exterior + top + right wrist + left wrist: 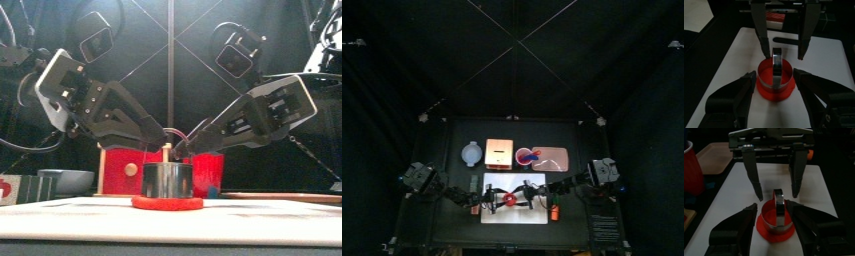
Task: Get the cutter from the drawer then cut the dough then place the extra dough in the bowl
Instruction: Cut the dough
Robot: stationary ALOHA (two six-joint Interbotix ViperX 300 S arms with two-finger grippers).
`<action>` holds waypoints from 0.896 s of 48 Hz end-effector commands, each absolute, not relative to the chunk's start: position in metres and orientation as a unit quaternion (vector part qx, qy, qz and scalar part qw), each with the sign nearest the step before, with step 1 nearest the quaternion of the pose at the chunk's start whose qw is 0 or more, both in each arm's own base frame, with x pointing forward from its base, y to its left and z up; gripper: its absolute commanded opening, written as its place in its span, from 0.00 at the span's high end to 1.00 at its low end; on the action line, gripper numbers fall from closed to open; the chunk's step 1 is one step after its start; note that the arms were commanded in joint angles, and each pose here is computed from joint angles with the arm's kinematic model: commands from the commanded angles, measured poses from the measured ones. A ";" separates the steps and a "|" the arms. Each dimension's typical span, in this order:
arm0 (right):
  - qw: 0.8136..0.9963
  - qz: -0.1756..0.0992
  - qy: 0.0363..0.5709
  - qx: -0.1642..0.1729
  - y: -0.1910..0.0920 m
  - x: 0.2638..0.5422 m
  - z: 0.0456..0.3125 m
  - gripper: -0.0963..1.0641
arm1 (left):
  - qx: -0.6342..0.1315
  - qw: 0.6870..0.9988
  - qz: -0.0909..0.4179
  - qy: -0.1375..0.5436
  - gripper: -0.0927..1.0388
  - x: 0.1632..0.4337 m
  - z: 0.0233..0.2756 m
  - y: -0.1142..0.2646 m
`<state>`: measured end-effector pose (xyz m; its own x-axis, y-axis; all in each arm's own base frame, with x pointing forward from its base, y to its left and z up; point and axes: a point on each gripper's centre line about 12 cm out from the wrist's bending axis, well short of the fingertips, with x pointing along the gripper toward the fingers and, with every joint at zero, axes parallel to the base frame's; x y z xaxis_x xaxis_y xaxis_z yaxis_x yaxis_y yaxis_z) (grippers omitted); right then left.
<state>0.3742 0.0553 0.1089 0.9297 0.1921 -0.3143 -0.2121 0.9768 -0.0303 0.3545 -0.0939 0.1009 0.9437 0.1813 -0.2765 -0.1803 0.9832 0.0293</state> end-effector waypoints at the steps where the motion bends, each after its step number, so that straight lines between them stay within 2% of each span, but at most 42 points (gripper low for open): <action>1: 0.985 0.105 0.135 -0.028 0.059 0.377 0.123 0.12 | -0.007 0.989 0.089 0.120 0.16 0.360 0.114 -0.098; 8: 0.985 0.109 0.131 -0.032 0.062 0.377 0.125 0.13 | -0.003 0.990 0.076 0.118 0.16 0.362 0.114 -0.109; 15: 0.987 0.100 0.126 -0.025 0.061 0.380 0.128 0.15 | -0.002 0.992 0.059 0.116 0.16 0.363 0.113 -0.123; 25: 0.988 0.092 0.123 -0.018 0.059 0.386 0.129 0.25 | -0.004 0.991 0.055 0.120 0.17 0.361 0.111 -0.128; 34: 0.987 0.097 0.123 -0.019 0.063 0.386 0.129 0.37 | -0.004 0.990 0.066 0.127 0.28 0.360 0.108 -0.124; 43: 0.986 0.100 0.130 -0.021 0.066 0.386 0.126 0.44 | 0.004 0.988 0.072 0.139 0.38 0.355 0.100 -0.117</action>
<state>0.3816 0.0639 0.1158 0.9382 0.1897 -0.2896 -0.2019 0.9793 -0.0124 0.3549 -0.1184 0.0976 0.9495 0.1403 -0.2808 -0.1384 0.9900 0.0267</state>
